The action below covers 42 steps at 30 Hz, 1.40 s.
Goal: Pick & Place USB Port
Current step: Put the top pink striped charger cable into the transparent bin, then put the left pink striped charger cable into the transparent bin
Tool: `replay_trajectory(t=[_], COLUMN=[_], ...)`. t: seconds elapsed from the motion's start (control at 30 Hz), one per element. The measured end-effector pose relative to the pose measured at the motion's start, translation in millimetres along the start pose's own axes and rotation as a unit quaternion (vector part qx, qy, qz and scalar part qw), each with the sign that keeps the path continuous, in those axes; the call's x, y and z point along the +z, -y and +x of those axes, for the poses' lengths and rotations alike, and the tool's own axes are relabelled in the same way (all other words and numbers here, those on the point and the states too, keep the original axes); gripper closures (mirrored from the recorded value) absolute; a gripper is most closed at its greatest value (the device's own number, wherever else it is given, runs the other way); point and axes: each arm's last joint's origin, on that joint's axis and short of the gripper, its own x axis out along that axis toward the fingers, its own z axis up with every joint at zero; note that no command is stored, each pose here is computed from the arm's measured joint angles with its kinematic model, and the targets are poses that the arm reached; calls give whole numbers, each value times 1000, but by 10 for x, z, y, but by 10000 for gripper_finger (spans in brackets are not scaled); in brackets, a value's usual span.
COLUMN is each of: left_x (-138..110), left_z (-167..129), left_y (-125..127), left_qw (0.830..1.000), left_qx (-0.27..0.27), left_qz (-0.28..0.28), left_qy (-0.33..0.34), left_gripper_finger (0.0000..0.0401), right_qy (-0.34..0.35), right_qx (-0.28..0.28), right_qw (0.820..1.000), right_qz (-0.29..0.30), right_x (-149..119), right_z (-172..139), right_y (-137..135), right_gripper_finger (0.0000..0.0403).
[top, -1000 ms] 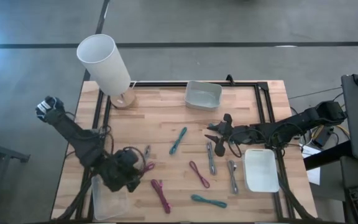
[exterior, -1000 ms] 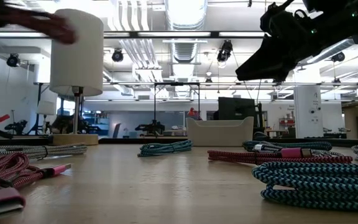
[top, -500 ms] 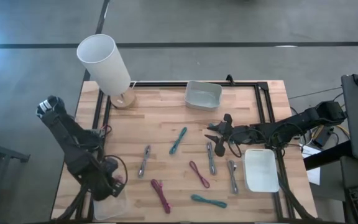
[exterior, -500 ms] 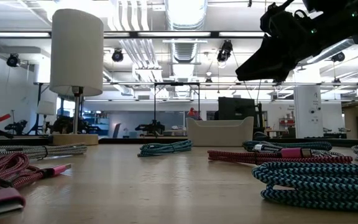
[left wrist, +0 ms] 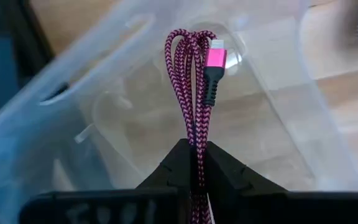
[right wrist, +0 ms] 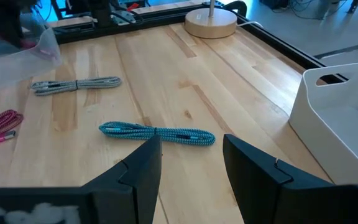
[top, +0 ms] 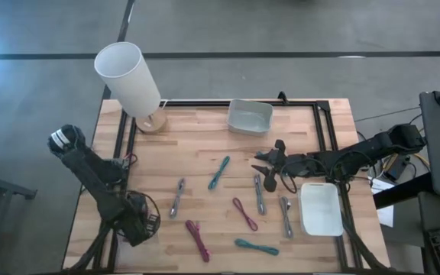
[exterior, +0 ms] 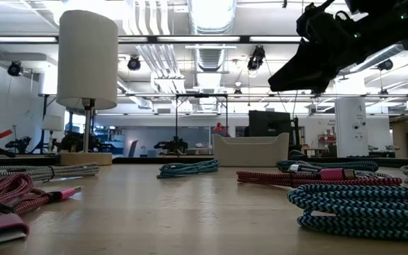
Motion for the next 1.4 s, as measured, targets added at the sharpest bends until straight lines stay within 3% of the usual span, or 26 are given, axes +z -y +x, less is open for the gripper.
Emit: replay_trajectory(t=[0.37,0.67,0.87,1.03,1.1,1.23,1.33,1.4], left_x=[-9,-47,-36,-15,16,28,13,-5], left_z=[97,-183,-470,-783,-904,-1078,-1105,-1107], left_y=[24,58,104,106,130,218,307,373], left_qw=[999,995,988,979,965,917,891,864], left_qx=[-13,-66,-141,-162,-196,-275,-290,-286], left_qz=[39,56,59,80,83,122,195,271], left_qy=[-13,-39,21,89,150,261,290,312], left_gripper_finger=[296,294,295,295,295,295,295,295], right_qy=[1,2,2,1,1,1,1,1], right_qx=[0,0,0,0,0,0,0,1], right_qw=[1000,1000,1000,1000,1000,1000,1000,1000], right_qz=[0,1,1,0,0,0,0,0], right_x=[2,3,3,3,3,3,3,2], right_z=[0,0,0,0,0,0,0,-1], right_y=[0,-1,-1,-1,-1,-1,-2,-2], right_gripper_finger=[234,234,234,234,234,234,234,234])
